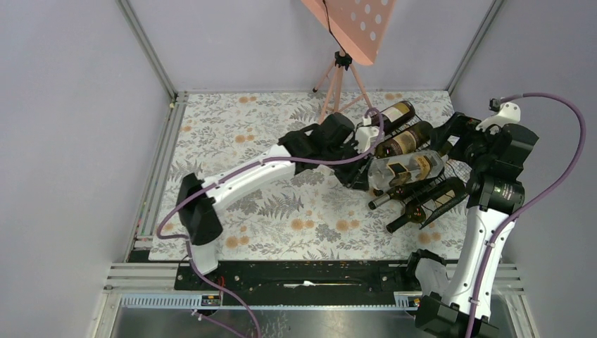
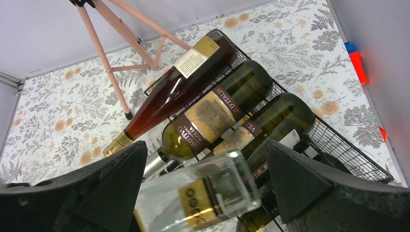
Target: Put the wine bottle on the wine rack
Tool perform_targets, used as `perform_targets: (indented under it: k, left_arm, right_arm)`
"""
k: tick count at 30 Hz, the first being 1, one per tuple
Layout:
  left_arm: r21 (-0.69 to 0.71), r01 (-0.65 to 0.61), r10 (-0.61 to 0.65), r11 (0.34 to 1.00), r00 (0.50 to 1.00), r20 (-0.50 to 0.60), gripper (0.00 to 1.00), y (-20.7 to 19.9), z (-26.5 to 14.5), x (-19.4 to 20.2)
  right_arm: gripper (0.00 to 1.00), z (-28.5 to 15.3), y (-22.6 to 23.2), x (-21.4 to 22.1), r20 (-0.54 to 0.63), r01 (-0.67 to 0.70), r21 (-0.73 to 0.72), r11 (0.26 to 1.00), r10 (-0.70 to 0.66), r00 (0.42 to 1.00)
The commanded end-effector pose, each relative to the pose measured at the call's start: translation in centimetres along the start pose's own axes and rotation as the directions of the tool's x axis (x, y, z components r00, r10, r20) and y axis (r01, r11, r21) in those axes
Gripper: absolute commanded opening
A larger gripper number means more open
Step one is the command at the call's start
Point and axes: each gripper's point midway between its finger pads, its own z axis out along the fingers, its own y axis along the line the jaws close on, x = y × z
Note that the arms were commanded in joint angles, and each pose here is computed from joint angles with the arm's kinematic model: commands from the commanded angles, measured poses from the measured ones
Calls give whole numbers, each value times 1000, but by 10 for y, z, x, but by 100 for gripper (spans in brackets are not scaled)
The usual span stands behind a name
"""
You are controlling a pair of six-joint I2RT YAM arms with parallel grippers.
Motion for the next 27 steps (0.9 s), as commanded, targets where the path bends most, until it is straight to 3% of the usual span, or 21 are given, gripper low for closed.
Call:
perform_targets:
  k: [1, 12, 27]
  left_arm:
    - [180, -177, 114, 968, 943, 313, 0, -65, -15, -100]
    - [220, -117, 42, 969, 946, 320, 0, -80, 47, -120]
    - [105, 46, -78, 993, 941, 329, 0, -87, 85, -122]
  right_arm:
    - [100, -2, 11, -24, 67, 28, -52, 998, -25, 997]
    - [100, 1, 12, -3, 33, 46, -88, 995, -43, 999]
    - [100, 1, 18, 3, 39, 46, -130, 990, -41, 998]
